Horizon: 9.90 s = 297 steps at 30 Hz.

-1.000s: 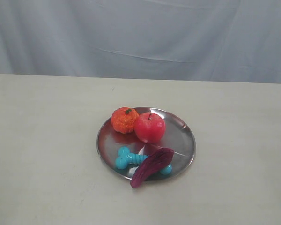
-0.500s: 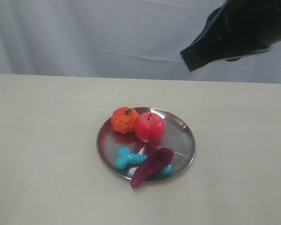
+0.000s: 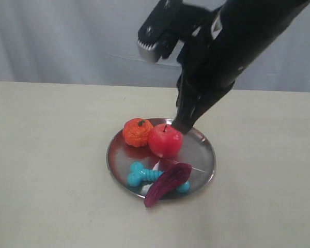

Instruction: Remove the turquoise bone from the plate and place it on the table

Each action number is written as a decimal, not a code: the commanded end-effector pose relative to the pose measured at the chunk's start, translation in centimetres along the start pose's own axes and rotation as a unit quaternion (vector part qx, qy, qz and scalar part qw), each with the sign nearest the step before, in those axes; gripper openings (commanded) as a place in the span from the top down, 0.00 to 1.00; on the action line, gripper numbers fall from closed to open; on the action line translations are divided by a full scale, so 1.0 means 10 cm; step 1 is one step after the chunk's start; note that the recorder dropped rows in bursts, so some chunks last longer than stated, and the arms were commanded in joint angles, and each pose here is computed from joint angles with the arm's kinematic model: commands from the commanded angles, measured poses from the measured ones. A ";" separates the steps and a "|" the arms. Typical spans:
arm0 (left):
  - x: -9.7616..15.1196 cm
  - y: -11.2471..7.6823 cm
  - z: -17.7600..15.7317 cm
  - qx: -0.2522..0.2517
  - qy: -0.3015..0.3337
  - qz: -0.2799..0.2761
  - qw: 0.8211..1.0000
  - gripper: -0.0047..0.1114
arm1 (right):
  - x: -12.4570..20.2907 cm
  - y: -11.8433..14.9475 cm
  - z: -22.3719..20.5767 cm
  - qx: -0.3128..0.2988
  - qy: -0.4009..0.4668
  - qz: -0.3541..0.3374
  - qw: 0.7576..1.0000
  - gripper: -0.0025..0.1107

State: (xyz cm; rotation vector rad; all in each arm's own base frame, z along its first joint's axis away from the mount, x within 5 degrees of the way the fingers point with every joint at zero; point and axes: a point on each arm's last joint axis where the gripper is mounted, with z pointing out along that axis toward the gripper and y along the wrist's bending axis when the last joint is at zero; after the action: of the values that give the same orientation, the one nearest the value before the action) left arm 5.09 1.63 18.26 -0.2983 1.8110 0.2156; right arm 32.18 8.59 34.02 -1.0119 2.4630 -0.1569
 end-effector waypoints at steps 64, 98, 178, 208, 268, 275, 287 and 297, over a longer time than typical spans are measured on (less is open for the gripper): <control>0.00 0.00 0.00 -0.001 -0.002 -0.003 1.000 0.96 | -0.16 0.21 2.32 -0.079 0.023 -0.059 0.995 0.98; 0.00 0.00 0.00 -0.001 -0.002 -0.003 1.000 0.96 | -0.38 -0.47 1.29 0.091 -0.135 -0.028 0.986 0.64; 0.00 0.00 0.00 -0.001 -0.002 -0.003 1.000 0.96 | 1.29 -1.72 1.00 0.111 0.073 0.422 0.897 0.98; 0.00 0.00 0.00 -0.001 -0.002 -0.003 1.000 0.96 | 1.46 -1.47 1.87 0.005 0.094 0.466 0.880 0.51; 0.00 0.00 0.00 -0.001 -0.002 -0.003 1.000 0.96 | 2.39 1.41 -2.15 0.376 -0.569 0.287 0.673 0.98; 0.00 0.00 0.00 -0.001 -0.002 -0.003 1.000 0.96 | 2.47 1.55 -2.21 0.392 -0.586 0.271 0.656 0.98; 0.00 0.00 0.00 -0.001 -0.002 -0.003 1.000 0.96 | 2.52 1.47 -1.79 0.343 -0.572 0.331 0.667 0.98; 0.00 0.00 0.00 -0.001 -0.002 -0.003 1.000 0.96 | 2.60 1.34 -1.16 0.315 -0.510 0.379 0.705 0.98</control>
State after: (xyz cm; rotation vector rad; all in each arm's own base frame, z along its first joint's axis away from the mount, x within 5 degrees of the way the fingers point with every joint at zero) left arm 5.09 1.63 18.26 -0.2983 1.8110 0.2156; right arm 1.71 -0.17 31.90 0.2666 1.3522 -0.0743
